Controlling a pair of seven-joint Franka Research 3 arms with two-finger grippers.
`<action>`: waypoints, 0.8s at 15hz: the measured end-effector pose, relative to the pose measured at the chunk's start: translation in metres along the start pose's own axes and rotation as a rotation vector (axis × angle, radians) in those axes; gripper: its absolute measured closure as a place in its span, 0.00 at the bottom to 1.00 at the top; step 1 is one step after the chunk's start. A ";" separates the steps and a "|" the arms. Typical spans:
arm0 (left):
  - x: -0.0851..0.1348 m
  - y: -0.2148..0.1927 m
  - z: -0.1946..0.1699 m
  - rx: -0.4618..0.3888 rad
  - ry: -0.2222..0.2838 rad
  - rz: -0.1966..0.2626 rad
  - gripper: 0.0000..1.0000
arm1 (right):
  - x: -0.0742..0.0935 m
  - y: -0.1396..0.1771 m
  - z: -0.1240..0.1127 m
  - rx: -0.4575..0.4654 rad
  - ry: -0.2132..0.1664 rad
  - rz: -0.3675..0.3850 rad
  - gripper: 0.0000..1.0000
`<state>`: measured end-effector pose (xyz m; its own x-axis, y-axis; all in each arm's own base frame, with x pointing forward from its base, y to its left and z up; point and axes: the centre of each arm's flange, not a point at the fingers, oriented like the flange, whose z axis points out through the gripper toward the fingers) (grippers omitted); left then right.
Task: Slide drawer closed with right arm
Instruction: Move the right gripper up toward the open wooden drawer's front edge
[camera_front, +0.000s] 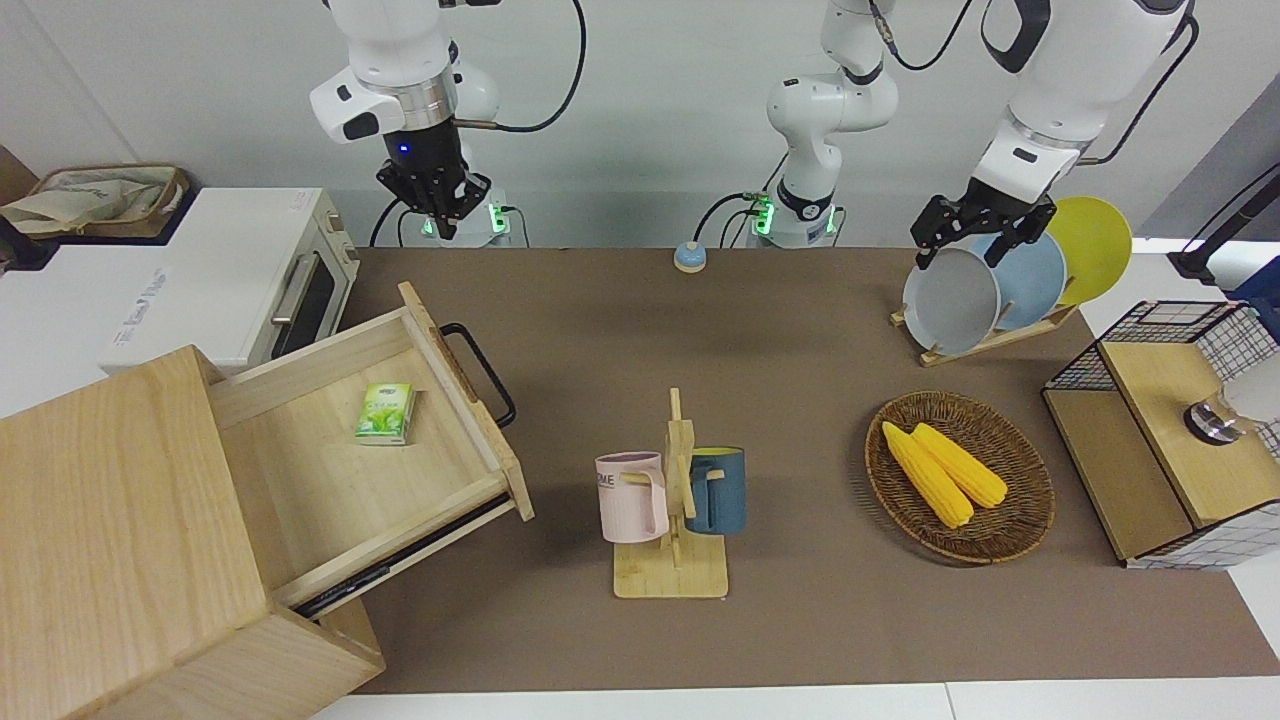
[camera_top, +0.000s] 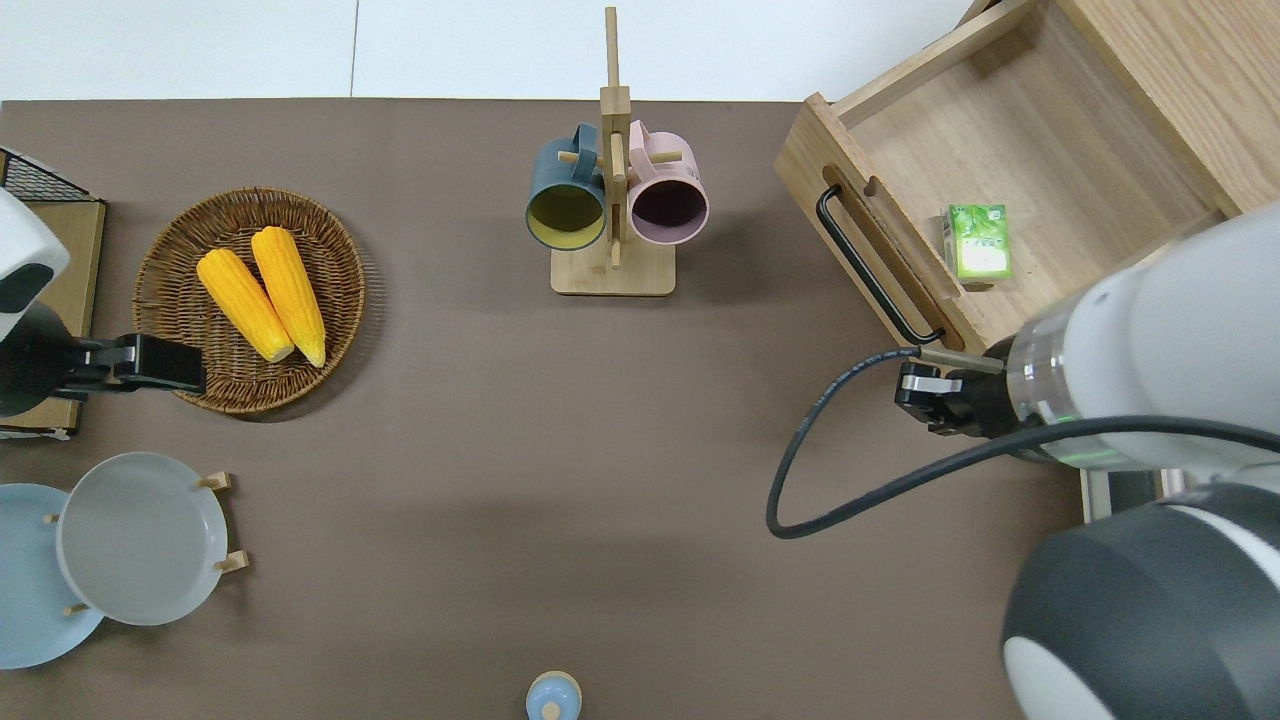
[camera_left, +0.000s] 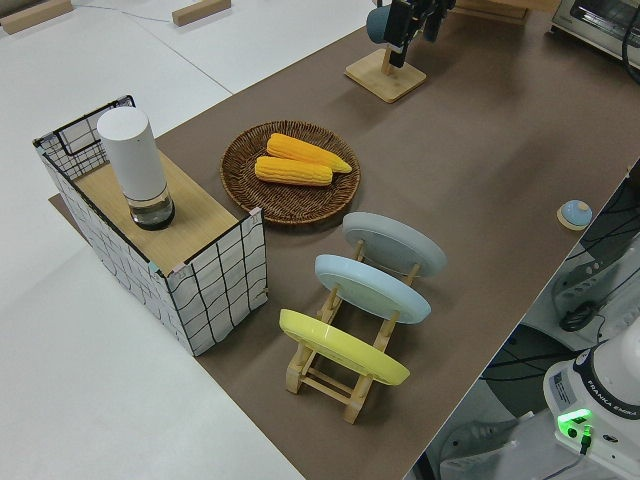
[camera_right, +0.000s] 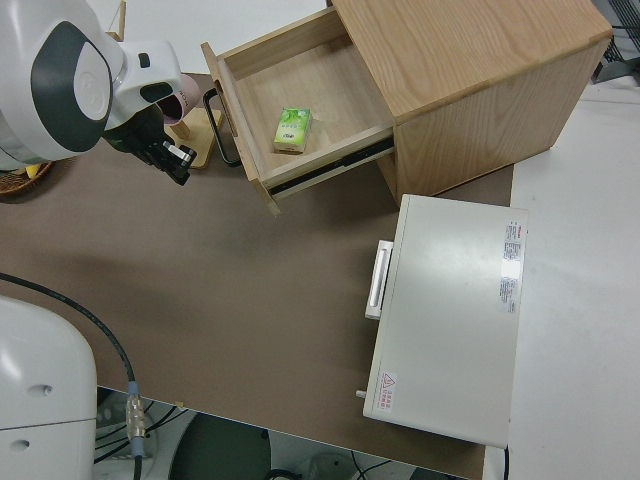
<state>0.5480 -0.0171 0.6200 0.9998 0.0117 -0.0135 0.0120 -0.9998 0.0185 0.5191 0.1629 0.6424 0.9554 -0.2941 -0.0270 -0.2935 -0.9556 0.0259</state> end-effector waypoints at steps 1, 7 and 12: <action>0.000 0.000 0.000 0.000 0.000 0.000 0.00 | -0.003 -0.008 0.001 0.006 0.004 0.011 0.99; 0.000 0.000 0.000 0.000 0.000 0.000 0.00 | -0.022 -0.068 0.022 0.052 0.011 0.118 0.99; 0.000 0.000 0.000 0.000 0.000 0.000 0.00 | -0.023 -0.100 0.056 0.065 -0.001 0.194 0.99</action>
<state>0.5480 -0.0171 0.6200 0.9998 0.0117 -0.0135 0.0120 -0.9998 0.0185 0.5243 0.2640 0.5840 0.8805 -0.4731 -0.0291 -0.4739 -0.8799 -0.0343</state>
